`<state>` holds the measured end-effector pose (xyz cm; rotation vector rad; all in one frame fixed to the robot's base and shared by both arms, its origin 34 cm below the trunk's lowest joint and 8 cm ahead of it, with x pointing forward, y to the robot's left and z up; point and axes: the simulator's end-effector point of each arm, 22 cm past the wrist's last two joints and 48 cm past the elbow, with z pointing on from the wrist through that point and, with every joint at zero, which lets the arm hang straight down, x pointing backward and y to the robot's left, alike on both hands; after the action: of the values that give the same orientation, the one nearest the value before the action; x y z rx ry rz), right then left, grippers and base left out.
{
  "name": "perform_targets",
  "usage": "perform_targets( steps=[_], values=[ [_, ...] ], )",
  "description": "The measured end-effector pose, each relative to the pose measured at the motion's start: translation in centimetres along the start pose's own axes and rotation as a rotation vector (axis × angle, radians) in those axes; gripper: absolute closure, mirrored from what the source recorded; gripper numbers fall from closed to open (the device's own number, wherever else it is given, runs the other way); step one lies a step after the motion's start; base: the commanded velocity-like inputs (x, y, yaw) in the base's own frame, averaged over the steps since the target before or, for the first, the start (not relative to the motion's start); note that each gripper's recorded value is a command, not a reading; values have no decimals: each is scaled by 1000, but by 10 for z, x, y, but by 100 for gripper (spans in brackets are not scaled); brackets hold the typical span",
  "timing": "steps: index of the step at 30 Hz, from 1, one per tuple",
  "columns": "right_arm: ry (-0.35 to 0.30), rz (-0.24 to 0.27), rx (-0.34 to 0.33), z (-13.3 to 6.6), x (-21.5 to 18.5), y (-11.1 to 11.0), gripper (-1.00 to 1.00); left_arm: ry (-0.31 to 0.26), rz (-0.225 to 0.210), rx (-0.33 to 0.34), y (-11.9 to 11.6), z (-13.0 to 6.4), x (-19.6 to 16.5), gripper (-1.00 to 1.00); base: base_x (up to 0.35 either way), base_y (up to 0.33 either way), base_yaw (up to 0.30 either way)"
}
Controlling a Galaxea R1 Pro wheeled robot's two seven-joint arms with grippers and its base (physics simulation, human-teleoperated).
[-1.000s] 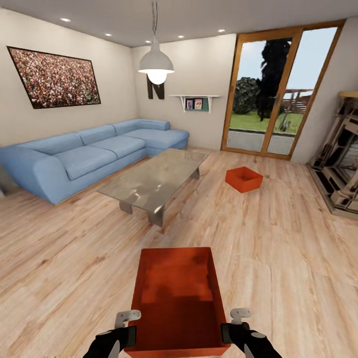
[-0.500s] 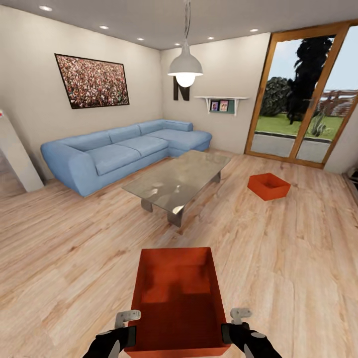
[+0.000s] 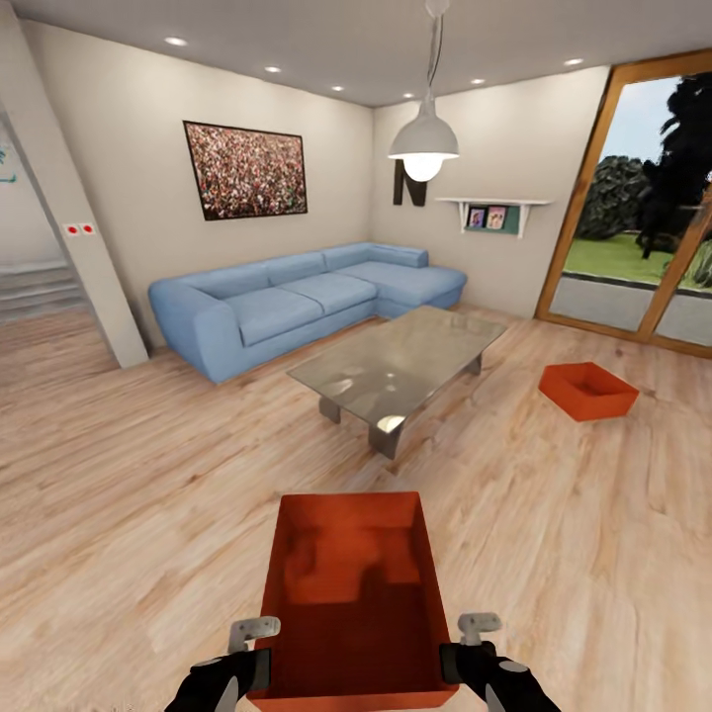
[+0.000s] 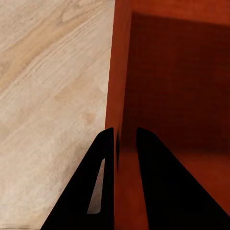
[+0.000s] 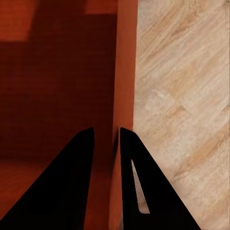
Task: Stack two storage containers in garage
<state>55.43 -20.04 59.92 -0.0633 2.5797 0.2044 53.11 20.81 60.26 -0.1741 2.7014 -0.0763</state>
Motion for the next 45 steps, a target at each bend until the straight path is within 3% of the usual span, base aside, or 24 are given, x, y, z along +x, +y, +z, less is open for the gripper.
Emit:
perform_targets(
  steps=[45],
  values=[
    [-27, -5, -1, -58, -38, 9, 100, -26, -1, 5, -5, -62, -30, 100, 0, 0, 287]
  ],
)
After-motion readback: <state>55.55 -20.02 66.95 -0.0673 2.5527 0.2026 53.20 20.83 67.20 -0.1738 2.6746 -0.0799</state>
